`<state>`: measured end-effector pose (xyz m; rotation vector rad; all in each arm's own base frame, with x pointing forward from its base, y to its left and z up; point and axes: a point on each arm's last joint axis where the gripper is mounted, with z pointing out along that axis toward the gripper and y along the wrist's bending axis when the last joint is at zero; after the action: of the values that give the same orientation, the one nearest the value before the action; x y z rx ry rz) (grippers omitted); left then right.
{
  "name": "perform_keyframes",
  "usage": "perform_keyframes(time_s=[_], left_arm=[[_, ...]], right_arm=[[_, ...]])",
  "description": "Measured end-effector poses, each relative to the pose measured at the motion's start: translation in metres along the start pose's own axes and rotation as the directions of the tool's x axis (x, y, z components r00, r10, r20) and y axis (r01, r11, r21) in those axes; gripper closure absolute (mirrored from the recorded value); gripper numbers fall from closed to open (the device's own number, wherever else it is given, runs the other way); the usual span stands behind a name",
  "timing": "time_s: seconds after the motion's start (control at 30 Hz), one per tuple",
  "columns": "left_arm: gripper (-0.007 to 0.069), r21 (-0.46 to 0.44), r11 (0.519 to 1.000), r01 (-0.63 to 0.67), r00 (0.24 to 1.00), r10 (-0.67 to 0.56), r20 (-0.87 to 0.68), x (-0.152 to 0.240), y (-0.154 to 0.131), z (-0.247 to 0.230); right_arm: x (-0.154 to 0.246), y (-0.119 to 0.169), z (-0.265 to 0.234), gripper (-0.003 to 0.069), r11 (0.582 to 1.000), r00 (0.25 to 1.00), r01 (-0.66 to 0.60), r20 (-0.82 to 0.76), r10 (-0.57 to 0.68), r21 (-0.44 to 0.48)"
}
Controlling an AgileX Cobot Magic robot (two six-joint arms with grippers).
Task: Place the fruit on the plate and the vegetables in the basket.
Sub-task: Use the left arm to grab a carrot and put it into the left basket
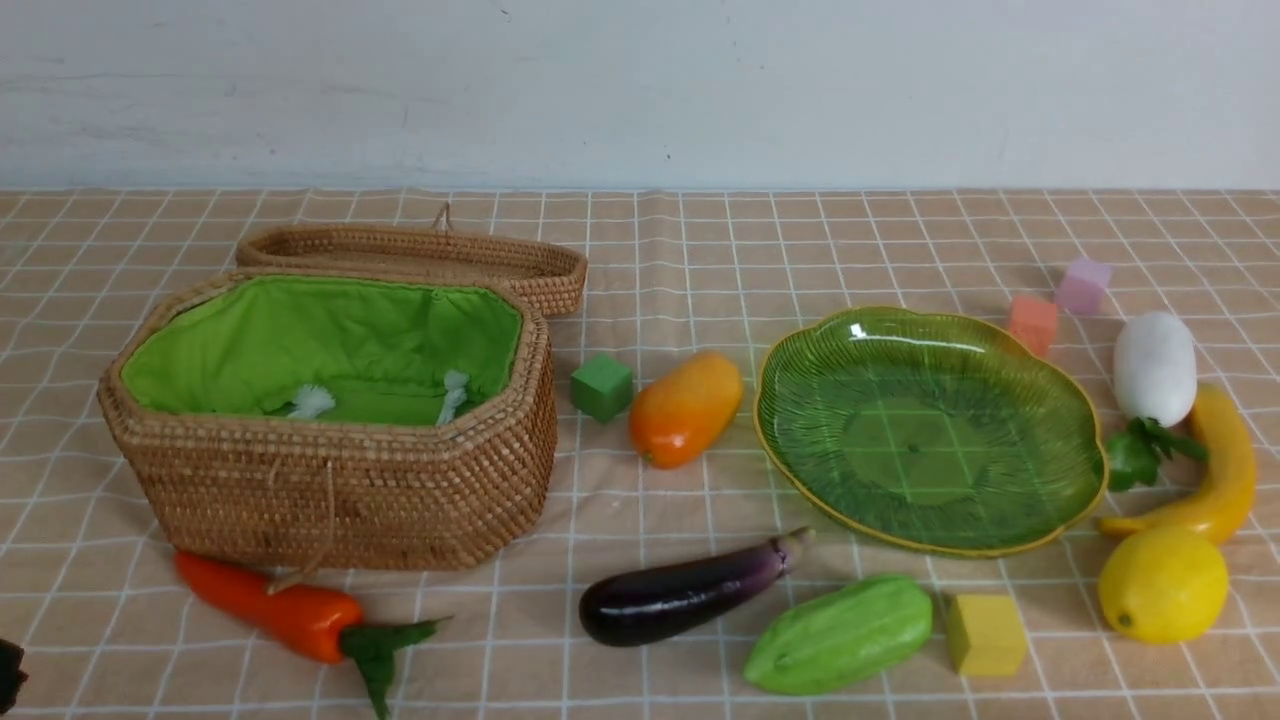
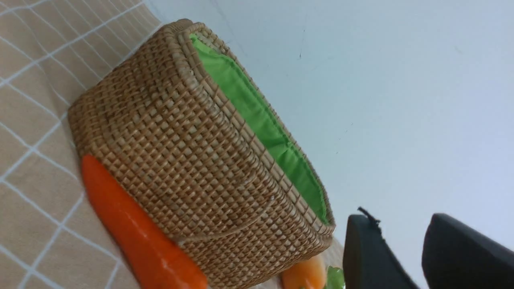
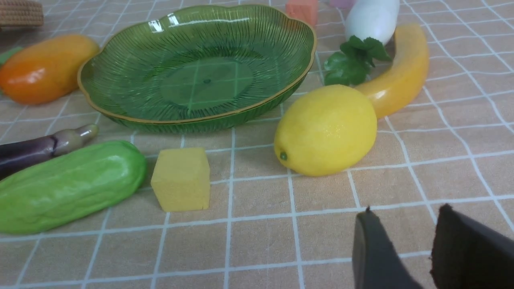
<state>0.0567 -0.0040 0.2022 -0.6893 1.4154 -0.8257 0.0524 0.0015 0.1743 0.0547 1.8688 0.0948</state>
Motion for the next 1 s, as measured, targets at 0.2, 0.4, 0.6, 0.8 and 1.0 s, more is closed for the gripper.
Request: perform_keyframes(time_s=[0.2,0.4,0.6,0.8,1.0], left_arm=[[0.0613,0.035,0.997,-0.070,0.996,0.071,-0.056,-0.006,-0.020,-0.003],[0.0638,0.095,0.955,-0.280,0.904,0.296,-0.309,-0.020,-0.073,-0.005],[0.0638,0.093,0.905,-0.416,0.641,0.364,-0.676,-0.009,-0.079,0.022],[0.0638,0.151,0.858,-0.491,0.498,0.419,-0.760,-0.009,-0.081,0.051],[0.0638,0.281,0.817,-0.504,0.317,0.477,-0.820,-0.017,-0.101,0.072]], right_arm=[[0.000,0.000,0.000,0.0417,1.000,1.000,0.000,0.000,0.000,0.000],[-0.004,0.006,0.001,0.0417,0.938,0.941,-0.334,0.033,0.338,-0.086],[-0.017,0.008,-0.001,0.0418,0.814,0.809,-0.548,0.123,0.574,-0.192],[-0.040,0.019,-0.016,0.0491,0.758,0.781,-0.600,0.016,0.624,-0.257],[-0.114,0.045,-0.062,0.0589,0.862,0.953,-0.292,-0.197,0.229,-0.415]])
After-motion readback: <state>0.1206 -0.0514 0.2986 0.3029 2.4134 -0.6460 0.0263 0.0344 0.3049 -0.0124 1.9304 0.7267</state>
